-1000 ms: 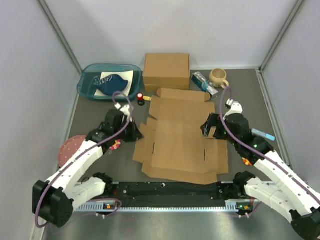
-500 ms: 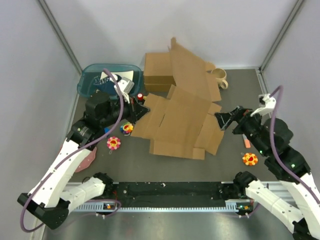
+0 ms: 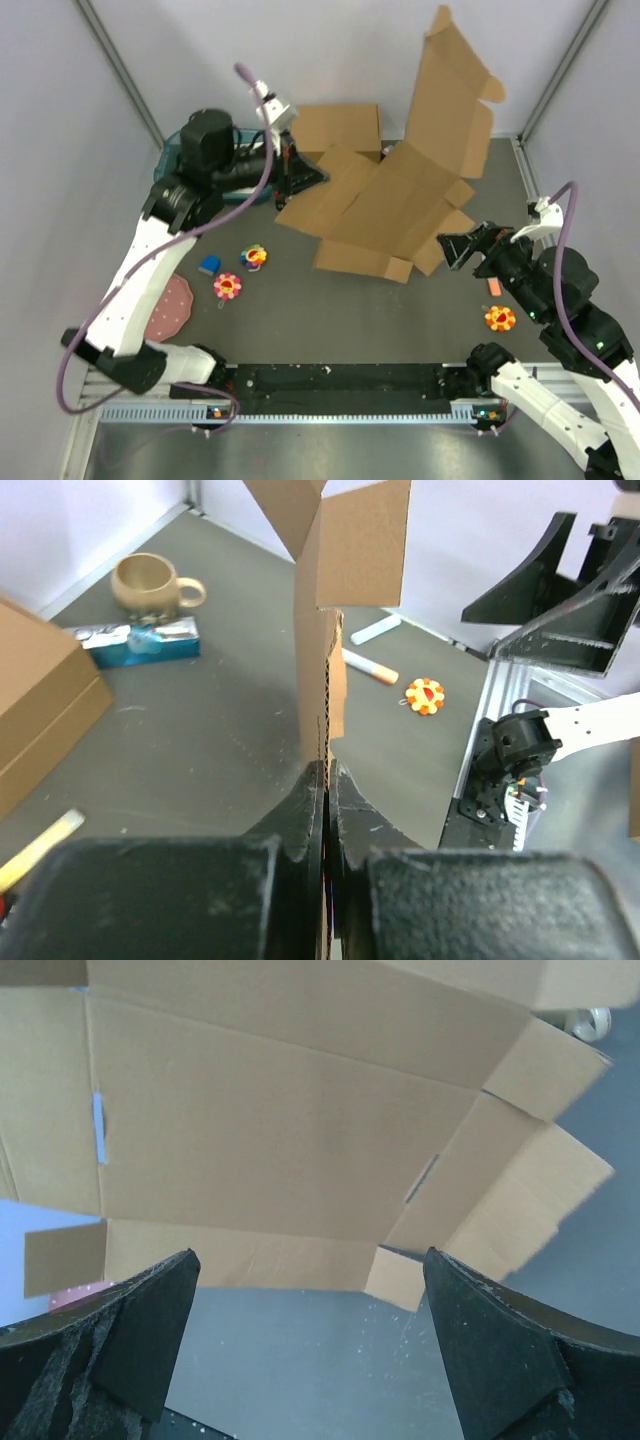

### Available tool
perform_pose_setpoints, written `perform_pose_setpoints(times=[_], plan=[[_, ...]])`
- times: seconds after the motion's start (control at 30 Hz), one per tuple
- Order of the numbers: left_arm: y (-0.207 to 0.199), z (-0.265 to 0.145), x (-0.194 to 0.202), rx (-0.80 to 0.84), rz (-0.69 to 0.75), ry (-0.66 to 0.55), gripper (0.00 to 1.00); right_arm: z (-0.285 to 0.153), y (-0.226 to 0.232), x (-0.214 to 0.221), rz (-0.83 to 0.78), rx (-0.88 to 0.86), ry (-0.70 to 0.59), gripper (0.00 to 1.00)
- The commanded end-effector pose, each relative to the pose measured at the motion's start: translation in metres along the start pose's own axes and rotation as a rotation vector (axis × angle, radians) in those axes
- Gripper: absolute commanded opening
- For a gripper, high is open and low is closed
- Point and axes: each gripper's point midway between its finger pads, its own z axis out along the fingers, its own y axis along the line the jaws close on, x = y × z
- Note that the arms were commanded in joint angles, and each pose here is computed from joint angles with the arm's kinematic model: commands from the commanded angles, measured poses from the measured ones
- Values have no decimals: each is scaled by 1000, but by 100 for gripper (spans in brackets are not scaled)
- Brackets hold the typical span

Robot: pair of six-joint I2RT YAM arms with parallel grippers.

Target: Fold the paper box

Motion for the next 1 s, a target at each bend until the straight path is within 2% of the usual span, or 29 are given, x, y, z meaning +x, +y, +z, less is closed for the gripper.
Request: perform_pose_setpoints(times=[0.0,0.13,0.23,0.33,0.47,0.53,0.57,0.63,0.73,0.77,0.83,0.87,0.9,0.93,0.97], plan=[[-20,15,-16,193,28,57,0,-14,6,-18,-3,-24,-43,96],[-15,27,-16,234,9,87,0,-21,11,-27,-11,-42,-58,96],[9,35,-17,206,-19,92,0,-26,15,-32,-12,-57,-63,96],[47,49,-8,177,-108,113,0,-30,18,-31,-16,-80,-54,96],[103,87,35,130,-252,196,0,-30,13,-22,-25,-69,-41,96],[122,100,36,79,-273,195,13,-30,10,-21,-34,-60,-38,96],[137,112,49,63,-308,217,27,-30,8,-20,-40,-55,-38,96],[157,119,45,-7,-333,190,61,-31,6,-19,-42,-44,-38,96],[186,115,27,-165,-321,115,75,-29,6,-18,-48,-43,-32,96],[200,104,22,-269,-315,86,86,-29,5,-17,-50,-41,-29,96],[214,89,7,-374,-322,2,87,-27,4,-15,-52,-33,-24,96],[205,73,-11,-407,-303,-55,87,-26,3,-15,-52,-29,-24,96],[221,64,13,-518,-345,-42,88,-25,2,-13,-51,-25,-19,96],[219,57,18,-560,-405,-66,88,-22,-1,-10,-50,-15,-13,96],[201,37,-6,-577,-382,-167,88,-21,-2,-8,-47,-8,-9,96]])
